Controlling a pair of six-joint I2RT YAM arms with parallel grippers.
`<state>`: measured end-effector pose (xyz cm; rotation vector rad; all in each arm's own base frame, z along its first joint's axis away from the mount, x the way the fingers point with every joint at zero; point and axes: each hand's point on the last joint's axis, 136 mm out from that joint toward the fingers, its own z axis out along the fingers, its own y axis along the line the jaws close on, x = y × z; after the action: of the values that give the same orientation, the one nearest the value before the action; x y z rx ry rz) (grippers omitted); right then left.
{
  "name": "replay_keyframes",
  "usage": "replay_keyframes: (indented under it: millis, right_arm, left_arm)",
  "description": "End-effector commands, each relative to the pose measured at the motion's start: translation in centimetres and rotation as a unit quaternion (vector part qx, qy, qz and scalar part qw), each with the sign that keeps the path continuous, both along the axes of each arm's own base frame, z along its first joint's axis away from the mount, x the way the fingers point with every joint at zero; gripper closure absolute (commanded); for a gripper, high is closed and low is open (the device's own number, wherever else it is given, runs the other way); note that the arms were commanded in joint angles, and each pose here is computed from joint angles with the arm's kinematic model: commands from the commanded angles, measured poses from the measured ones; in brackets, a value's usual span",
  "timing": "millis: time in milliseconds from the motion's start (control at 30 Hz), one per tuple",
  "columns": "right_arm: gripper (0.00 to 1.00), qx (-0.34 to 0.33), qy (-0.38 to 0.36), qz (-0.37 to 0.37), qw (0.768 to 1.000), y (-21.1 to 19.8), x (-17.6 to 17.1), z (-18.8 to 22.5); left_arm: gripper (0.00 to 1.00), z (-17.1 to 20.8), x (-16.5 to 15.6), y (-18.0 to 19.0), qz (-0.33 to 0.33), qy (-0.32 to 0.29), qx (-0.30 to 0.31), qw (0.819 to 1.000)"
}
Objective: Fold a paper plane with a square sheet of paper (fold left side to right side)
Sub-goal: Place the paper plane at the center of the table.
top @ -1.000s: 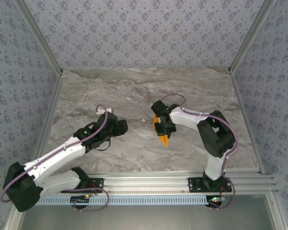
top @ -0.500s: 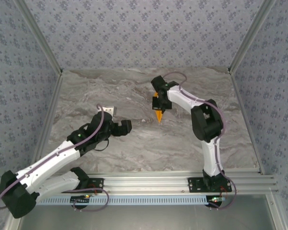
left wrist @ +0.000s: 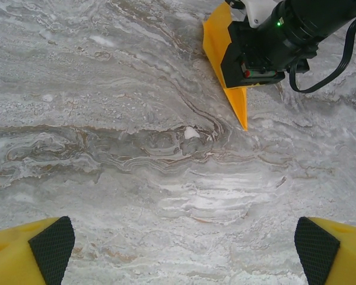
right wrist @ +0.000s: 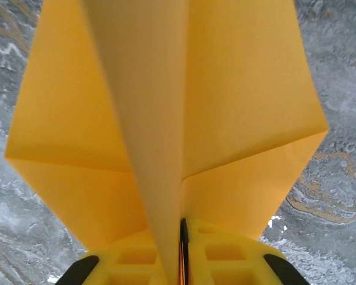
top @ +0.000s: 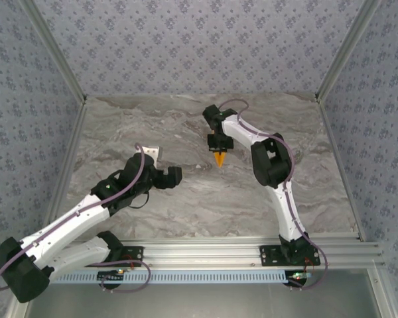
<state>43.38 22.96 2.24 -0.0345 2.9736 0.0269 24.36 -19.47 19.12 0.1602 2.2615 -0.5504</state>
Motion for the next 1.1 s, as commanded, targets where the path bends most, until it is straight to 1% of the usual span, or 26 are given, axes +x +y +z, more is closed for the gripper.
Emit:
replay_keyframes:
  millis: [0,267,400,600,733,933,1000,1067]
  right_arm:
    - [0.82,-0.014,0.032,0.008,0.999,-0.5,-1.1,-1.4]
    - [0.66,-0.011,0.027,0.020,0.999,-0.4,-1.4,-0.4]
    - [0.65,-0.012,0.026,0.022,0.999,-0.4,-1.4,-0.3]
    - [0.65,-0.023,0.008,0.029,0.999,-0.7,-1.1,1.5]
    - [0.64,-0.027,-0.009,0.031,0.999,-1.0,-1.0,3.4]
    - [0.60,-0.027,-0.027,0.036,0.999,-1.5,-1.6,6.6]
    - [0.60,-0.027,-0.040,0.037,0.998,-1.7,-1.9,8.0]
    - [0.59,-0.022,-0.068,0.038,0.997,-2.0,-2.2,10.3]
  left_arm:
    - [0.02,1.8,0.3,0.1,-0.001,-0.019,0.001,1.000]
    - [0.02,2.0,0.6,0.4,0.007,-0.023,0.006,1.000]
    - [0.02,2.0,0.9,0.3,0.010,-0.024,0.009,1.000]
    - [0.02,1.6,1.7,0.7,0.024,-0.014,0.009,1.000]
    - [0.02,1.7,2.6,1.5,0.041,-0.002,-0.010,0.999]
    - [0.02,2.3,4.5,3.3,0.068,0.013,-0.044,0.997]
    - [0.02,2.6,5.2,4.3,0.082,0.013,-0.050,0.995]
    - [0.02,2.9,6.0,5.7,0.105,0.010,-0.051,0.993]
